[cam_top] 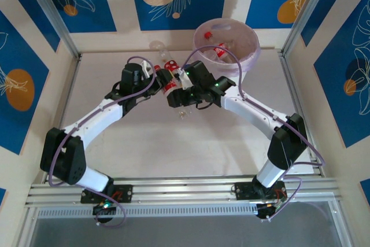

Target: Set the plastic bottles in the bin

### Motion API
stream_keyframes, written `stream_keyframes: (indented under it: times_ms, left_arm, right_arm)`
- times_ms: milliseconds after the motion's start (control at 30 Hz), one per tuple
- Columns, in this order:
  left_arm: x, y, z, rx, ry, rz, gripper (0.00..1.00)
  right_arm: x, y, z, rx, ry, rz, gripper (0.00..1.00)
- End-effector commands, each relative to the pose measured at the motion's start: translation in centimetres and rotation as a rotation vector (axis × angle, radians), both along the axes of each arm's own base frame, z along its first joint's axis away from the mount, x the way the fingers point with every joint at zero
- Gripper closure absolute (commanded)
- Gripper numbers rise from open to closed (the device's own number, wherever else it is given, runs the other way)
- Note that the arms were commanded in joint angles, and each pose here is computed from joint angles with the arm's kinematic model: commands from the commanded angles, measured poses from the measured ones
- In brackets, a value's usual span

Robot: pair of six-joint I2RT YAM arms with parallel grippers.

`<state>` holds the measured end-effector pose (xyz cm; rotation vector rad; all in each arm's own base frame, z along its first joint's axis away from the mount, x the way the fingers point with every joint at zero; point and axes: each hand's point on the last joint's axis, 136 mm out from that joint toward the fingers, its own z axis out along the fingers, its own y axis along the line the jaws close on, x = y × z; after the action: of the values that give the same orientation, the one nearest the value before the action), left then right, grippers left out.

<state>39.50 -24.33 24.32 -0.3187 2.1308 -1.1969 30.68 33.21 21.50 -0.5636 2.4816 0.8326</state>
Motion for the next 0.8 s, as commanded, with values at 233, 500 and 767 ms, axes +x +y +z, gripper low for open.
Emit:
stream_keyframes:
  times_ms: [233, 500, 767]
  left_arm:
    - [0.0, 2.6, 2.1, -0.144, -0.092, 0.072, 0.00]
    - [-1.7, 9.2, 0.0, -0.115, -0.026, 0.256, 0.00]
    - [-3.4, 10.7, -6.3, 0.040, 0.163, 0.288, 0.02]
  right_arm:
    - [0.1, -0.6, 1.3, 0.000, -0.036, 0.006, 0.50]
    - [0.1, -3.0, 9.9, -0.039, -0.257, 0.049, 0.52]
    - [5.4, -9.2, 18.8, -0.100, -0.508, -0.101, 0.52]
